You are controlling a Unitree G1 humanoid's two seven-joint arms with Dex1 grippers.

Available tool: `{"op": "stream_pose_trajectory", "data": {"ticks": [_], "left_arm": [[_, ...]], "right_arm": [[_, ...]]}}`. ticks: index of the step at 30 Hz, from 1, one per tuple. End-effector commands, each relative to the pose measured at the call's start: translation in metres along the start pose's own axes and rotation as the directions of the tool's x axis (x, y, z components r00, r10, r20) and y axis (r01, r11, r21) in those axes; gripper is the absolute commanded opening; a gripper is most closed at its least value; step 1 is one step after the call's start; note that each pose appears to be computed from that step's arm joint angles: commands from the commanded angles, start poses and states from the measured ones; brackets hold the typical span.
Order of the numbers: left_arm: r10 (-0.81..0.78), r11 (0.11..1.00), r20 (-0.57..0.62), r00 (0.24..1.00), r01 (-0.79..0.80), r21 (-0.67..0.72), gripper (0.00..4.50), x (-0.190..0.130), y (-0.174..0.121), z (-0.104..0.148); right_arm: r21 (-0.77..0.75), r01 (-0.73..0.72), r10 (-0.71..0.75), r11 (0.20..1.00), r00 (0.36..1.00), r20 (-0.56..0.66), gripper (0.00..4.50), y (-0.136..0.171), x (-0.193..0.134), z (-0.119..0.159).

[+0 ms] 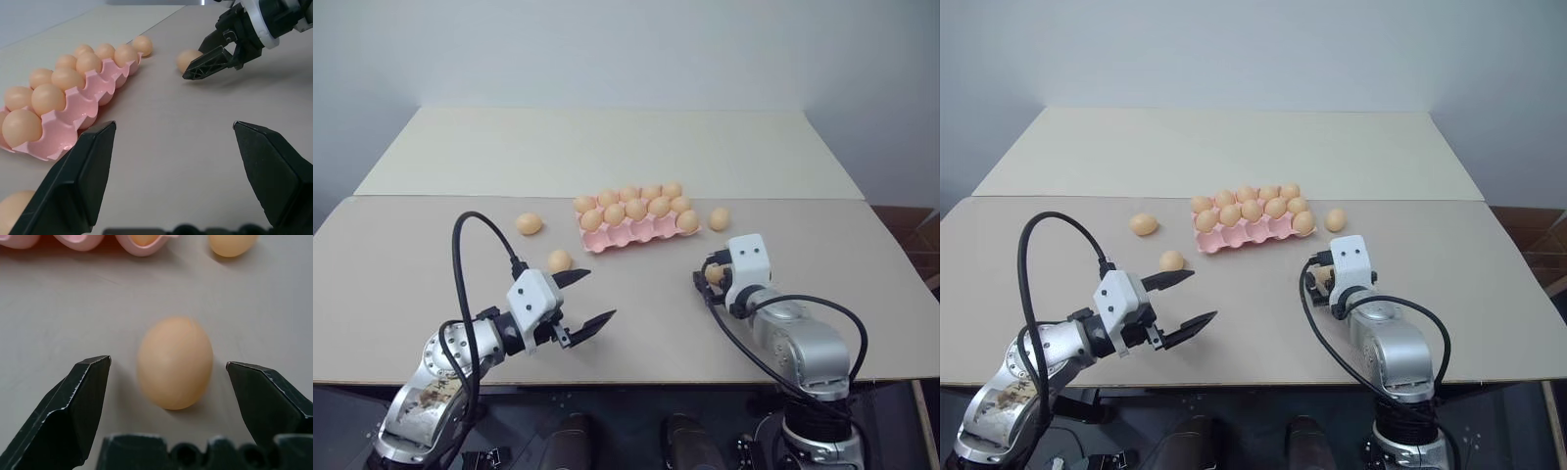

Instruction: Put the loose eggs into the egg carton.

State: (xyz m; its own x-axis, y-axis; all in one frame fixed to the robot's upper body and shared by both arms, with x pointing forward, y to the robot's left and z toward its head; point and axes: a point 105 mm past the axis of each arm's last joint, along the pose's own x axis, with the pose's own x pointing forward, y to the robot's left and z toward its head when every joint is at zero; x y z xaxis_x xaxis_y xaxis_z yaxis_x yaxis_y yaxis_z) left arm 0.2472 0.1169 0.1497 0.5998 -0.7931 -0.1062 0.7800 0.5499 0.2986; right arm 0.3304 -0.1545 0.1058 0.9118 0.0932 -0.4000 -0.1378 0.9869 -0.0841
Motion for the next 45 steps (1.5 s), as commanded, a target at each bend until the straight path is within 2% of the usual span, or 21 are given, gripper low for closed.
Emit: {"op": "stream_pose_trajectory", "data": {"ticks": [1, 7, 10, 18, 23, 30, 45], "left_arm": [[0.006, 1.000, 0.031, 1.000, -0.007, 0.014, 4.19, 0.000, 0.000, 0.008], [0.050, 0.999, 0.014, 0.999, -0.050, -0.003, 4.19, -0.004, 0.005, 0.002], [0.081, 0.997, 0.003, 0.997, -0.081, -0.010, 4.19, -0.008, 0.008, -0.001], [0.143, 0.987, -0.052, 0.988, -0.146, -0.070, 4.19, -0.019, 0.015, -0.003], [0.145, 0.986, -0.066, 0.987, -0.150, -0.074, 4.19, -0.017, 0.017, 0.000], [0.116, 0.990, -0.068, 0.991, -0.120, -0.070, 4.19, -0.011, 0.013, 0.002], [0.106, 0.992, -0.056, 0.993, -0.109, -0.067, 4.19, -0.006, 0.012, 0.004]], "right_arm": [[-0.002, 0.012, -0.012, 1.000, 0.997, 0.075, 3.94, -0.004, -0.001, 0.017], [-0.007, -0.004, 0.004, 1.000, 0.995, 0.099, 1.93, -0.003, 0.000, 0.023], [-0.014, -0.016, 0.018, 1.000, 0.993, 0.114, 1.53, -0.001, -0.003, 0.027], [-0.128, -0.129, 0.164, 0.983, 0.935, 0.315, 1.37, 0.037, -0.016, 0.084], [-0.152, -0.135, 0.181, 0.979, 0.918, 0.354, 1.36, 0.047, -0.002, 0.100], [-0.199, -0.152, 0.216, 0.968, 0.911, 0.353, 1.36, 0.064, 0.025, 0.105], [-0.251, -0.102, 0.186, 0.963, 0.922, 0.340, 1.36, 0.062, 0.056, 0.101]]}}
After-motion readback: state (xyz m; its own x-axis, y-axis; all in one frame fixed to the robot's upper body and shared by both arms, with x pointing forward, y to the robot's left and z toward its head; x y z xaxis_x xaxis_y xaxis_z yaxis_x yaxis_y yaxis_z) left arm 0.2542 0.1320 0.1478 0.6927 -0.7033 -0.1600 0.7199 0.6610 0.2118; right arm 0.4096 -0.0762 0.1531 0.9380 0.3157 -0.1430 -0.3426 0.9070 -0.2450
